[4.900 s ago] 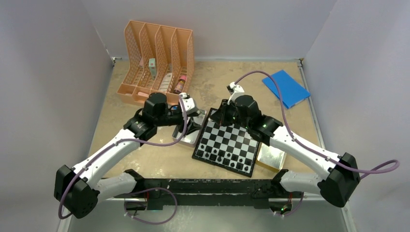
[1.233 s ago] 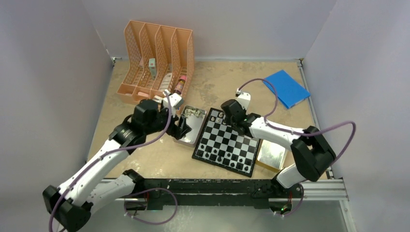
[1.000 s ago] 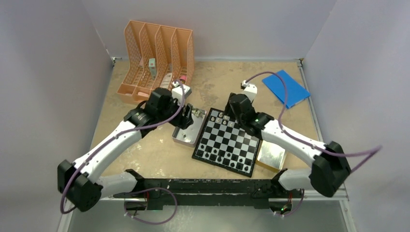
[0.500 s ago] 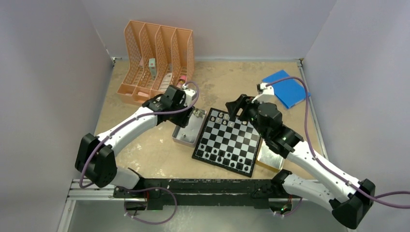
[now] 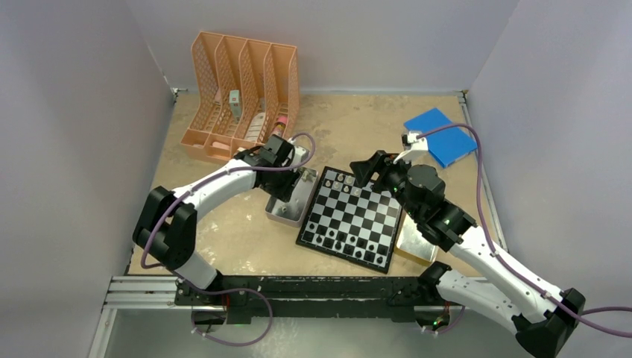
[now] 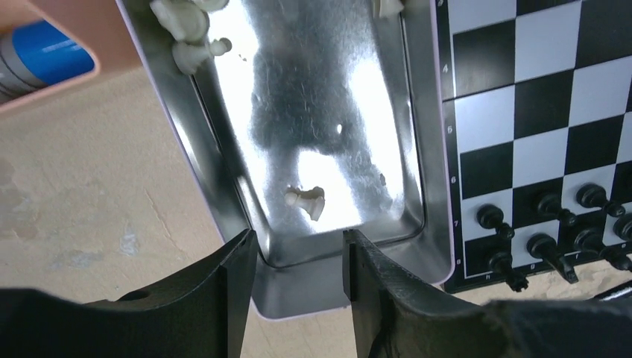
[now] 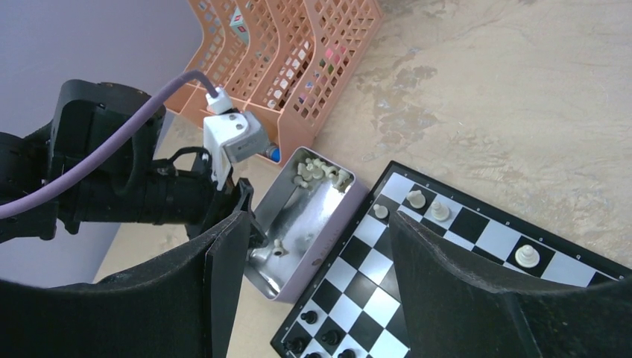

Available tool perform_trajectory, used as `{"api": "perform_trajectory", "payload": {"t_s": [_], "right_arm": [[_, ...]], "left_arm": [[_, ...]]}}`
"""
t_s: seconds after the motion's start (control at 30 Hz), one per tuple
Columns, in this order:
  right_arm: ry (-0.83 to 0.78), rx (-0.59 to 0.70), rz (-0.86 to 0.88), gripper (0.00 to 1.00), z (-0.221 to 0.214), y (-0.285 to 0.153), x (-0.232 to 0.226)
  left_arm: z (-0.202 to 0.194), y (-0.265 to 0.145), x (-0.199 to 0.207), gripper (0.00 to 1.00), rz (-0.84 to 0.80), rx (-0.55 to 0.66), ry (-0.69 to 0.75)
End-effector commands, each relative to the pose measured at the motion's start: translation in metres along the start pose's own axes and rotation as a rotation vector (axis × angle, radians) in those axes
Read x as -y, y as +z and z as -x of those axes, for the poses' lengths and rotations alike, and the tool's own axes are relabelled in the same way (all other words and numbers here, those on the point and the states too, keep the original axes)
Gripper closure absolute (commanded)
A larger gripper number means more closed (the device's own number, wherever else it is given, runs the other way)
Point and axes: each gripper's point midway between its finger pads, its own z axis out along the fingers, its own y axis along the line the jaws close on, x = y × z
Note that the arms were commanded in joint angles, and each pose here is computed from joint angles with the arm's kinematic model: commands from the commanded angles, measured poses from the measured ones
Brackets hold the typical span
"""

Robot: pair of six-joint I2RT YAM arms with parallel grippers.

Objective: Set up the chess pieces on the board
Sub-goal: Pick up the chess piece from the storage box.

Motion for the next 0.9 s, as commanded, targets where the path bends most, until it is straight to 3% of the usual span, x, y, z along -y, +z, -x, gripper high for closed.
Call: {"api": "perform_trajectory", "payload": {"t_s": [0.0,0.27,0.5,0.87], "right_arm": [[-0.025,0.041,0.022,0.29,0.014,-0.003,-0.006],[-0.026,0.076,0.010,0.29,0.027,-0.006,-0.007],[-0.035,0.111,-0.037,0.29,0.042,-0.011,-0.002],[-0.054,0.185,-0.142,0.29,0.061,-0.023,0.017]], "left_arm": [[0.054,-0.005,-0.002,0.56,0.002,0.173,0.068],[0.037,0.004,-0.007,0.55,-0.018,0.052,0.266],[0.027,0.007,0.010,0.52,-0.131,0.003,0.287],[-0.003,0.029,0.005,0.50,-0.121,-0.164,0.235]]}}
